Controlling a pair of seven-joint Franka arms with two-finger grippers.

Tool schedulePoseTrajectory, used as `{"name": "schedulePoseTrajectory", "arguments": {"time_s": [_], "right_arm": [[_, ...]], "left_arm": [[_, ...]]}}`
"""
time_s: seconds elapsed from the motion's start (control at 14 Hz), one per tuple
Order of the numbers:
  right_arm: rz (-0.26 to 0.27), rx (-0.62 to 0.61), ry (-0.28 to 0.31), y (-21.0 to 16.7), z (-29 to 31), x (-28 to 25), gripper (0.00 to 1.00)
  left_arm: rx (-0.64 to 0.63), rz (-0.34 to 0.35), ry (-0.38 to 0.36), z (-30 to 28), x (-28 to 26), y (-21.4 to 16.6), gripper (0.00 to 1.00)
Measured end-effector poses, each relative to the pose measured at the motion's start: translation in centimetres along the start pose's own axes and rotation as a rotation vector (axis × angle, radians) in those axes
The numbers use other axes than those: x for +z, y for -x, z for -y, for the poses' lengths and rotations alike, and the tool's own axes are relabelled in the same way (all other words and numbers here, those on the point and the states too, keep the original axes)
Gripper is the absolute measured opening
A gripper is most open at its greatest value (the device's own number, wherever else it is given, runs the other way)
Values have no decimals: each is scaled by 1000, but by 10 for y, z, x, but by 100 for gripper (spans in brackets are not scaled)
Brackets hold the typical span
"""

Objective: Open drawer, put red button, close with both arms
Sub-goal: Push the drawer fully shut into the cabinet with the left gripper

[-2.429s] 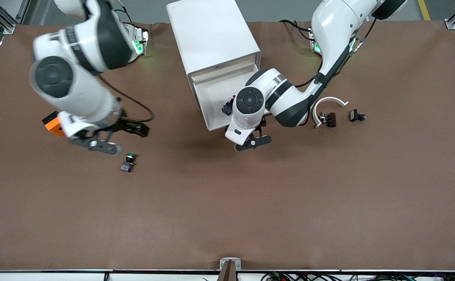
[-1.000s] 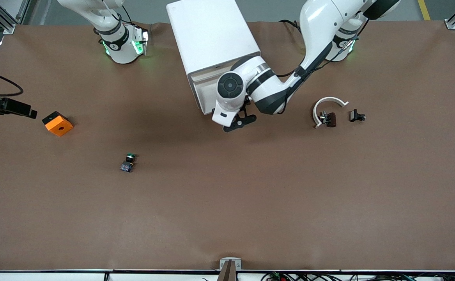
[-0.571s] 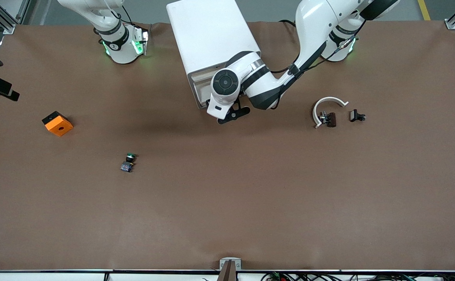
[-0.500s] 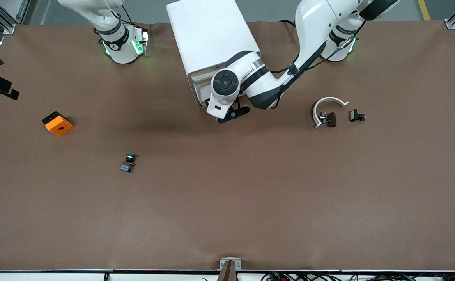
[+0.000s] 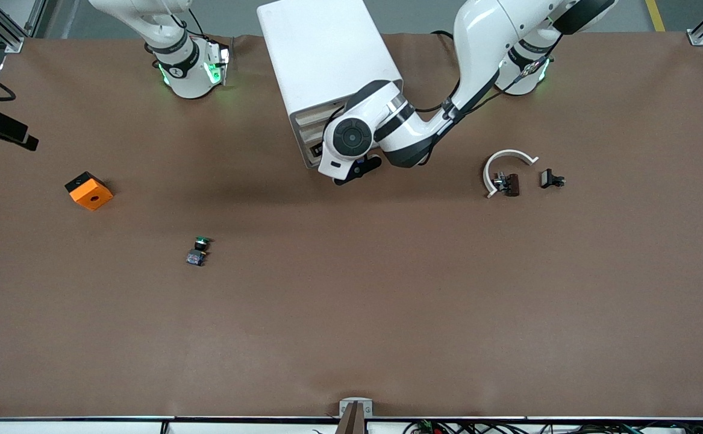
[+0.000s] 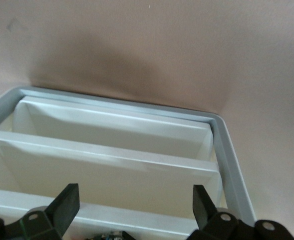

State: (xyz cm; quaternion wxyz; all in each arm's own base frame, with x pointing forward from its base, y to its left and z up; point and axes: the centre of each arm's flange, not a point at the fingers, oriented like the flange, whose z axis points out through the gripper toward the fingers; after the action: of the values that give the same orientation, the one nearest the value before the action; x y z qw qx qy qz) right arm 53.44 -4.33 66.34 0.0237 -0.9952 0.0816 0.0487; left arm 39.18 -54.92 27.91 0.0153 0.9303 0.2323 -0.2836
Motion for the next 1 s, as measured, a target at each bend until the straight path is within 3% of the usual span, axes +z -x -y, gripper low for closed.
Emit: {"name": "schedulePoseTrajectory", "arguments": {"time_s": [0.36,0.71,0.86,1.0], "right_arm": [[-22,16,-6,5,-10,-1,100],[-59,6,-13,25,-13,13,100],[-74,-25,-2,32,-15,11,100],[-79,-37,1,34,-15,10,100]], "left_arm": [[-40,64,4,1,2,-7,100],[-48,72,10,1,-2,-10,100],[-71,50,33,1,-17,-29,100],[-89,-15,47,7,-40,-60,100]]}}
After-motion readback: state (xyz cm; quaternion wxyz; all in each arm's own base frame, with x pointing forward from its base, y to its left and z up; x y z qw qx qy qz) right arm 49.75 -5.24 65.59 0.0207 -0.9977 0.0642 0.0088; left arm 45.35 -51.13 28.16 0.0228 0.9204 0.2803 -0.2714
